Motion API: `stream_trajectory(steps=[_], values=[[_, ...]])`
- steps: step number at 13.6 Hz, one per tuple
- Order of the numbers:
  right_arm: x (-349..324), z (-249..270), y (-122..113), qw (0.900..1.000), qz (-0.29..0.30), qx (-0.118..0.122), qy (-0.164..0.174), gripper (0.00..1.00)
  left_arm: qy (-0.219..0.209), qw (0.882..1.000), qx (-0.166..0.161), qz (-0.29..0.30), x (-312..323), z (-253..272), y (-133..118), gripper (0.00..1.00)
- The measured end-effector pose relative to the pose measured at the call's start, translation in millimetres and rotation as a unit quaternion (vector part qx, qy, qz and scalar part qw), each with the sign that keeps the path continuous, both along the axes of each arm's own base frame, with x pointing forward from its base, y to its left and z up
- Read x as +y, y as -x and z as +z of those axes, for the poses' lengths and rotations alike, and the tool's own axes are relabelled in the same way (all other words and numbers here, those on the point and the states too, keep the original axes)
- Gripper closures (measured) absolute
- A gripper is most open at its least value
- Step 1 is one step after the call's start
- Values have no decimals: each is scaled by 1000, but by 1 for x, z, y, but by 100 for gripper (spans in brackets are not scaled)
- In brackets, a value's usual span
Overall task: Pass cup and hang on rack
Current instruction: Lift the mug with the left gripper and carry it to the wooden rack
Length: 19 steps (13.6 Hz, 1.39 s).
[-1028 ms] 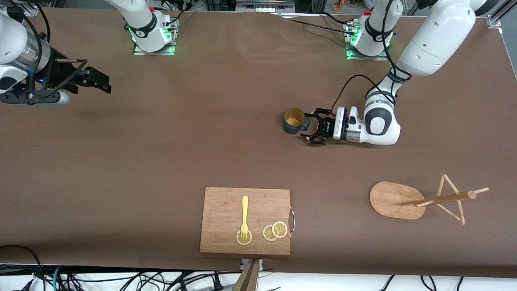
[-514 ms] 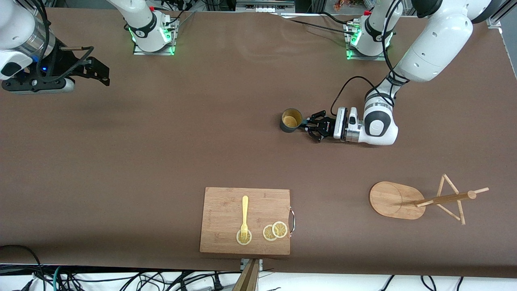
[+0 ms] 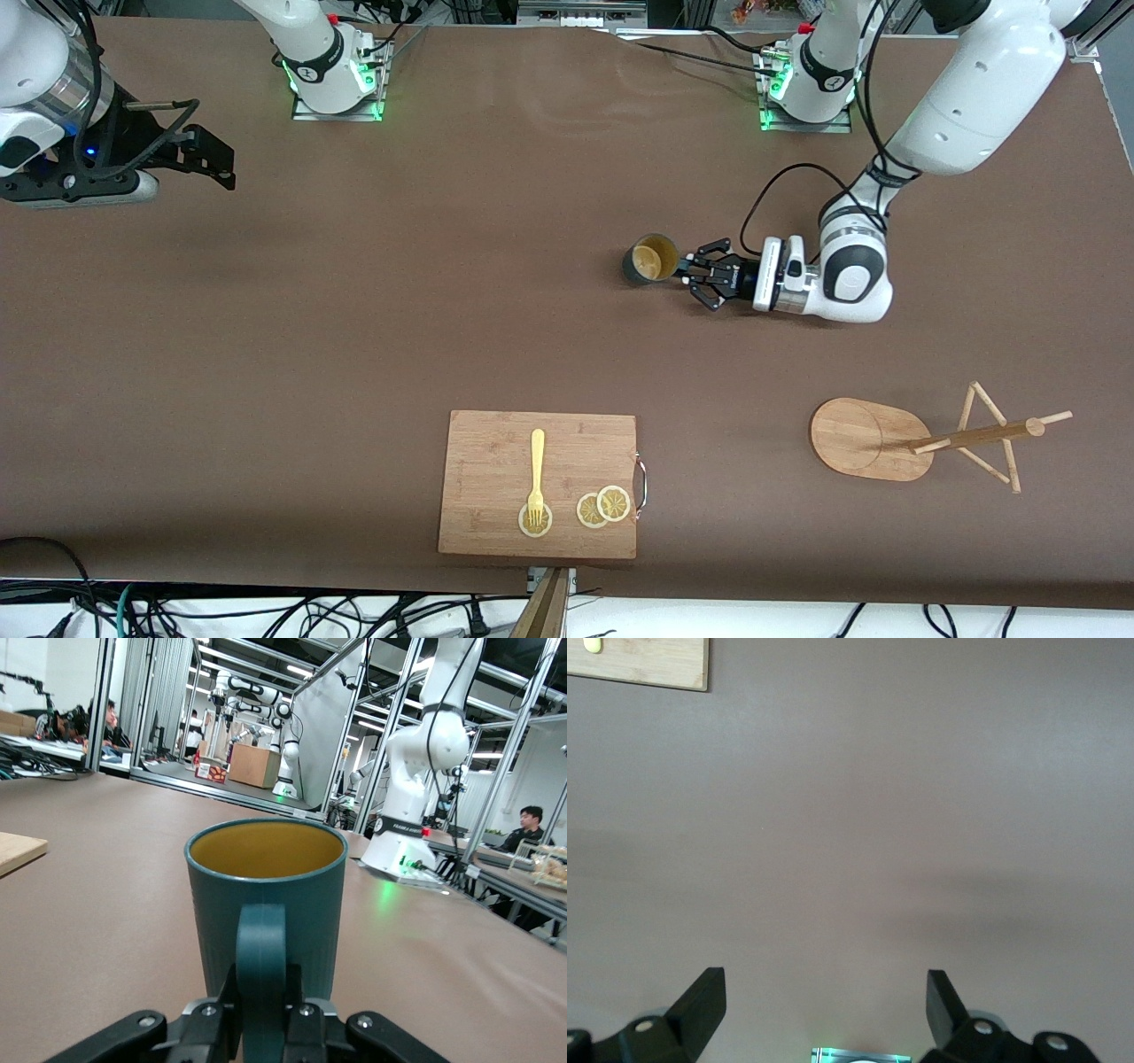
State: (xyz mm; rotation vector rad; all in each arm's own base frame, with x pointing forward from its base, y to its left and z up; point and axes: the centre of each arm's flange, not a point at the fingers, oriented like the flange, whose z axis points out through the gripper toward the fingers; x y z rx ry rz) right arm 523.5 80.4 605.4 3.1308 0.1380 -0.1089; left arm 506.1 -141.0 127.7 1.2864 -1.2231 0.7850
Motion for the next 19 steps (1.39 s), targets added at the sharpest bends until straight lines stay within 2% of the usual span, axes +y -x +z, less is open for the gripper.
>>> stream_trajectory(steps=[3, 5, 7, 9, 12, 15, 17, 19], values=[[-2, 6, -7, 1000, -3, -11, -2, 0, -14, 999, 40, 2, 67, 49, -13, 79], [-2, 9, -9, 1000, -3, -14, -2, 0, -25, 996, 83, 20, 132, 58, -8, 79], [1, 9, -10, 1000, 0, -14, -2, 0, -15, 987, 151, 52, 198, 63, 5, 79], [5, 9, -9, 1000, 3, -14, -2, 0, -2, 970, 227, 91, 250, 69, 19, 79], [6, 9, -9, 1000, 4, -14, -2, 0, 14, 925, 358, 127, 306, 86, 26, 79], [6, 8, -10, 1000, 4, -14, -2, 0, 1, 867, 478, 140, 353, 130, 6, 79], [6, 8, -10, 1000, 4, -14, -2, 0, -6, 827, 540, 158, 373, 153, -14, 79], [6, 8, -9, 1000, 5, -13, -2, 0, 18, 789, 593, 163, 380, 155, -31, 79]])
